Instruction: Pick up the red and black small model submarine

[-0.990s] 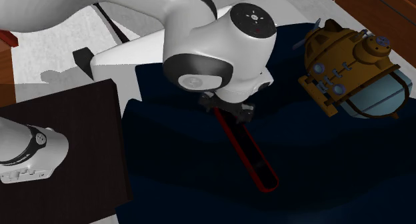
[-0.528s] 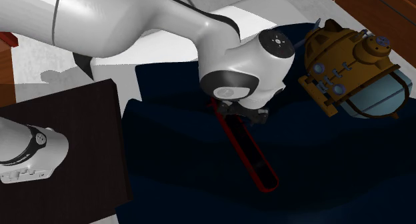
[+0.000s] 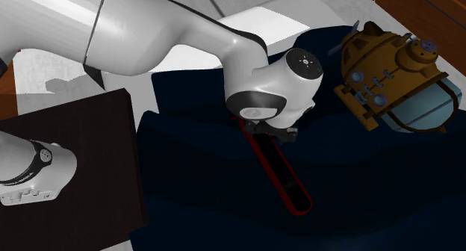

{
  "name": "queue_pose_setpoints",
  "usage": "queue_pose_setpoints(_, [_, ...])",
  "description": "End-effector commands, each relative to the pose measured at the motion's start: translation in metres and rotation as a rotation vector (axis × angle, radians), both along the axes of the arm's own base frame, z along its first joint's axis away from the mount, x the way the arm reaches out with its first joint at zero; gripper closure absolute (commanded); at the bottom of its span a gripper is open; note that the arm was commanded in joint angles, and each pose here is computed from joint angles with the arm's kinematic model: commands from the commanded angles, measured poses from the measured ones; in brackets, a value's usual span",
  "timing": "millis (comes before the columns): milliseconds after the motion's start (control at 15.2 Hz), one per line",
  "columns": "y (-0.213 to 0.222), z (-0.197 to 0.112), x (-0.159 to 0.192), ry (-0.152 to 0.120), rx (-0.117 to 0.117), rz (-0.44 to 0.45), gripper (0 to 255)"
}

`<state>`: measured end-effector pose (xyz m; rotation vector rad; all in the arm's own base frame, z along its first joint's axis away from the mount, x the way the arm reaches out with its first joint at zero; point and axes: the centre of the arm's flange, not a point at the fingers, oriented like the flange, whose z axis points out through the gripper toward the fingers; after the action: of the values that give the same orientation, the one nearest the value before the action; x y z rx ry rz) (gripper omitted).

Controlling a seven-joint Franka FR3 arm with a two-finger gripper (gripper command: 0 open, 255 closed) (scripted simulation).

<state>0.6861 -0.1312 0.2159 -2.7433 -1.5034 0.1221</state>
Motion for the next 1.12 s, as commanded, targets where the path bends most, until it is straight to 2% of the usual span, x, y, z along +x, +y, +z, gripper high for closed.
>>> queue_pose_setpoints(0, [0.0, -0.001, 0.0, 0.0, 0.0, 0.0, 255])
queue_pose_setpoints(594, [0.0, -0.001, 0.0, -0.001, 0.0, 0.0, 255])
queue_pose_setpoints(1056, [0.0, 0.036, 0.0, -0.001, 0.0, 0.0, 255])
